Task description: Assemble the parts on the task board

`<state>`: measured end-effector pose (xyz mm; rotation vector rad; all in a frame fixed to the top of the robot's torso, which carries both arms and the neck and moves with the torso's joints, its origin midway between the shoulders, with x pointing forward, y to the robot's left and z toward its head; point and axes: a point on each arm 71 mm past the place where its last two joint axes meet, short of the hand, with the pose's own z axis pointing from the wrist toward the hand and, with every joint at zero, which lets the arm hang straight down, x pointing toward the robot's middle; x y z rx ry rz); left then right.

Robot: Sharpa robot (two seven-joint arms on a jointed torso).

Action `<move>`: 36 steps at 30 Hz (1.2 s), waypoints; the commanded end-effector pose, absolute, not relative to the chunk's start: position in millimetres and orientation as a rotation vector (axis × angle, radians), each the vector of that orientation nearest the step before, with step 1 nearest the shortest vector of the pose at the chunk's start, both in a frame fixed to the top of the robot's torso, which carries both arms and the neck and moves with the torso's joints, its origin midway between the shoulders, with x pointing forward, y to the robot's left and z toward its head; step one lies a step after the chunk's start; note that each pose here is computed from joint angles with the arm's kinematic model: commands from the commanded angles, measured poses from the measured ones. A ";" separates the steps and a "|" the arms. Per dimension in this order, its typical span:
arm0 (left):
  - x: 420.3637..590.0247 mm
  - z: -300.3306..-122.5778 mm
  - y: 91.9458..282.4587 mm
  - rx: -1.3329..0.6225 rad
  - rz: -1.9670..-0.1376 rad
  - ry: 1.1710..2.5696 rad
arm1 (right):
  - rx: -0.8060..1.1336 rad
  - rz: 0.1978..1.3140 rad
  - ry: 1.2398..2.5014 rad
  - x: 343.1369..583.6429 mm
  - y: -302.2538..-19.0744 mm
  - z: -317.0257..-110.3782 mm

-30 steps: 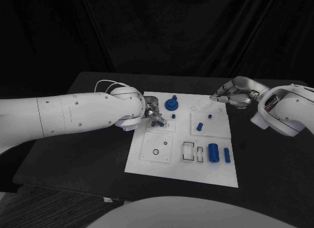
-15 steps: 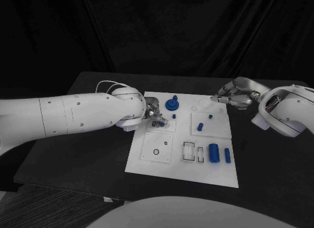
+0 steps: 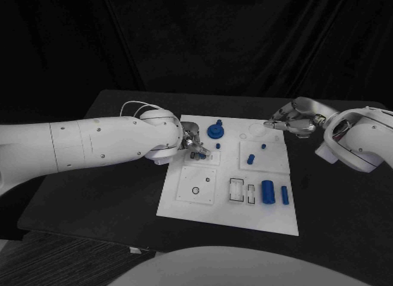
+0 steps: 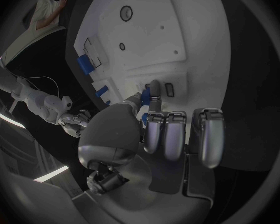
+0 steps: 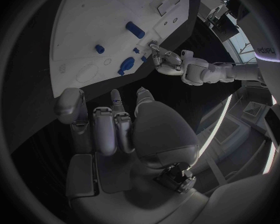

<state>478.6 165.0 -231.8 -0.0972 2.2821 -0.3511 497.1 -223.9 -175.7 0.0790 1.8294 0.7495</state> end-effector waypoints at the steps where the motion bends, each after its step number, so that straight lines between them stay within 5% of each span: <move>1: 475.8 -236.4 163.8 -0.075 -0.355 2.310 | 0.085 0.730 1.847 496.8 -225.4 -178.1; 36: 474.5 -233.9 163.0 -0.091 -0.405 2.269 | 0.088 0.722 1.863 496.6 -225.9 -180.1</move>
